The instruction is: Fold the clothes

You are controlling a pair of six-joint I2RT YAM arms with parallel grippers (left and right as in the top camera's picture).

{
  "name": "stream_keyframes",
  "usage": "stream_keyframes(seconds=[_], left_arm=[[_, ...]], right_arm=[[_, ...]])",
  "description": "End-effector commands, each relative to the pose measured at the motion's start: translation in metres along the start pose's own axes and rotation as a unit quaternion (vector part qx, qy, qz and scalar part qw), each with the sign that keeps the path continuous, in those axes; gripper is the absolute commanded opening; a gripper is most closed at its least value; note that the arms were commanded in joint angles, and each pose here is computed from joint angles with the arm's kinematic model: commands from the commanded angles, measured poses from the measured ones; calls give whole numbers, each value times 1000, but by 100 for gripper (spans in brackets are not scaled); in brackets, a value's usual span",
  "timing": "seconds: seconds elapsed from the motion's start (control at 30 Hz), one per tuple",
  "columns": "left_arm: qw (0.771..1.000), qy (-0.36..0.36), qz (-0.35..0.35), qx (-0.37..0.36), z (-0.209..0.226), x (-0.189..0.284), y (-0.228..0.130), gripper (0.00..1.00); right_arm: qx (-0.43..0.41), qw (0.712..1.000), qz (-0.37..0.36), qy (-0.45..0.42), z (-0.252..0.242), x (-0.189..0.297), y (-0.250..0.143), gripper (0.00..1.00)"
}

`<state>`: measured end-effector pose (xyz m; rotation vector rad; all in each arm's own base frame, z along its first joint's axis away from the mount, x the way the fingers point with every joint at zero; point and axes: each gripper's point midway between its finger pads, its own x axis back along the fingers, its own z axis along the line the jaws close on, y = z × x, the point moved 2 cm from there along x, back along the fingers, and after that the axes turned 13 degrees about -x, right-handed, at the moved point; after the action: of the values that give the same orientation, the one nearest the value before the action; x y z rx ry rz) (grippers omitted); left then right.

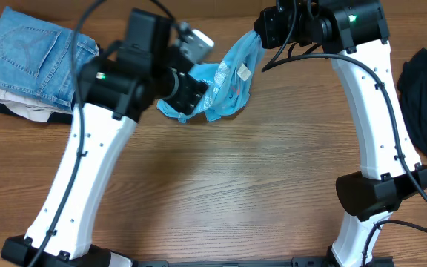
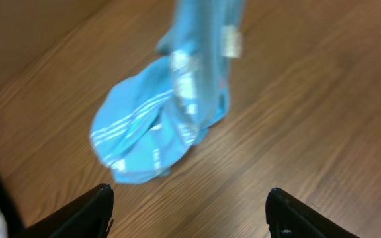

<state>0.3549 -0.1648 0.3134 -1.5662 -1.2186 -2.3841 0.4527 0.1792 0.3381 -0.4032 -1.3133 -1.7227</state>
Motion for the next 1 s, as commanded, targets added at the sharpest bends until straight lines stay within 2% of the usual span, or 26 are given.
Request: stream_keyframes(seconds=[0.0, 0.07, 0.17, 0.33, 0.53, 0.6, 0.7, 0.83, 0.93, 0.97], left_arm=[[999, -35, 11, -41, -23, -26, 10, 73], [999, -42, 19, -18, -26, -42, 12, 72], [996, -42, 26, 71, -20, -79, 17, 72], [984, -36, -10, 176, -18, -120, 42, 73], [974, -22, -40, 223, -29, -153, 66, 72], [972, 16, -27, 233, -22, -160, 60, 71], [966, 111, -3, 235, 4, -158, 44, 67], [961, 147, -7, 235, 15, -155, 44, 66], [960, 147, -11, 236, 16, -160, 46, 48], [959, 147, -10, 240, 16, -164, 45, 39]], right_arm=[[3, 1000, -14, -1, 1, 6, 6, 4], [2, 1000, -14, -1, 1, 6, 6, 4], [1, 1000, -15, -2, -1, 7, 7, 4], [-5, 1000, -18, -7, -9, 9, 9, 4], [-14, 1000, -21, -15, -20, 12, 12, 4], [-17, 1000, -22, -14, -22, 12, 13, 4], [-21, 999, -23, -14, -27, 14, 14, 4], [-25, 999, -21, 10, -25, 16, 15, 4], [-26, 999, -19, 21, -23, 17, 15, 4], [-25, 999, -18, 28, -20, 17, 15, 4]])
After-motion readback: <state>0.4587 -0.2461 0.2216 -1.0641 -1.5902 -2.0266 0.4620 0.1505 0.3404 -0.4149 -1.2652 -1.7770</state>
